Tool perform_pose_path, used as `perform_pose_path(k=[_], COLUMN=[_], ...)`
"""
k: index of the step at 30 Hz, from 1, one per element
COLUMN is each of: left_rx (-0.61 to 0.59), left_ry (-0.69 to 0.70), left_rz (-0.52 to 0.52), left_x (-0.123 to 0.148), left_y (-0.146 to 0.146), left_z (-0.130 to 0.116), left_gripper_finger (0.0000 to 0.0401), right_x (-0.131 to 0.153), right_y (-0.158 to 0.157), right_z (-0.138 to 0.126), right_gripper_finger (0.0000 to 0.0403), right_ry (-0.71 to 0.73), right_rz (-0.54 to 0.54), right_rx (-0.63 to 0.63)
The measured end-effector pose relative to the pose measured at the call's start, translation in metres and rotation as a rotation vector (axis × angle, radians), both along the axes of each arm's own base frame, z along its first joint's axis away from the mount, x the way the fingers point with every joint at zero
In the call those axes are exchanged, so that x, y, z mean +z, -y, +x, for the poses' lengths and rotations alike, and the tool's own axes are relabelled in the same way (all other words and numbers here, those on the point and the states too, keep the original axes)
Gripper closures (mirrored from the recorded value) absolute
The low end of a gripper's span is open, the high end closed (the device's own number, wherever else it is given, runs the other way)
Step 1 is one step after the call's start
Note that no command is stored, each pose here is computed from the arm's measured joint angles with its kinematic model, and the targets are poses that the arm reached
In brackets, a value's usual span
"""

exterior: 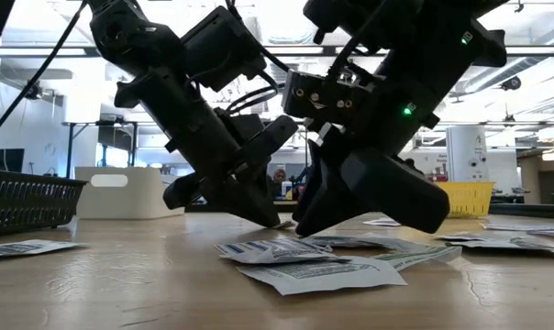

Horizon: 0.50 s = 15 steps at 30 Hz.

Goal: Pick & Place First Aid Supplies
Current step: Put the green bandage pack into the black bin

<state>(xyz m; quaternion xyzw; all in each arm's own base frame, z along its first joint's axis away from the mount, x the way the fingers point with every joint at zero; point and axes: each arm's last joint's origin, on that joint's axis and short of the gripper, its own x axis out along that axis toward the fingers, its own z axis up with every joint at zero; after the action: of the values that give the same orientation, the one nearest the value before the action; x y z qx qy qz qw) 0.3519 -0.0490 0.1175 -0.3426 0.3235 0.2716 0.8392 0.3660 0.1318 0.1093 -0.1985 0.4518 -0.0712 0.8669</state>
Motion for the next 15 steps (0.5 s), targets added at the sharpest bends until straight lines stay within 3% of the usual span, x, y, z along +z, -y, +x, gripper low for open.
perform_pose_path(k=[6, 15], left_rx=[-0.002, -0.001], left_ry=[-0.003, -0.007], left_rz=[-0.003, -0.002], left_x=[0.0, -0.001], left_y=[0.001, 0.001], left_z=[0.0, -0.001], left_gripper_finger=[0.0348, 0.0348], right_x=[-0.004, -0.015], right_y=[0.002, 0.006], right_z=[0.002, 0.008], right_gripper_finger=[0.0271, 0.0271], right_ry=[0.041, 0.086], right_rz=[-0.081, -0.072], right_rx=[-0.061, -0.133])
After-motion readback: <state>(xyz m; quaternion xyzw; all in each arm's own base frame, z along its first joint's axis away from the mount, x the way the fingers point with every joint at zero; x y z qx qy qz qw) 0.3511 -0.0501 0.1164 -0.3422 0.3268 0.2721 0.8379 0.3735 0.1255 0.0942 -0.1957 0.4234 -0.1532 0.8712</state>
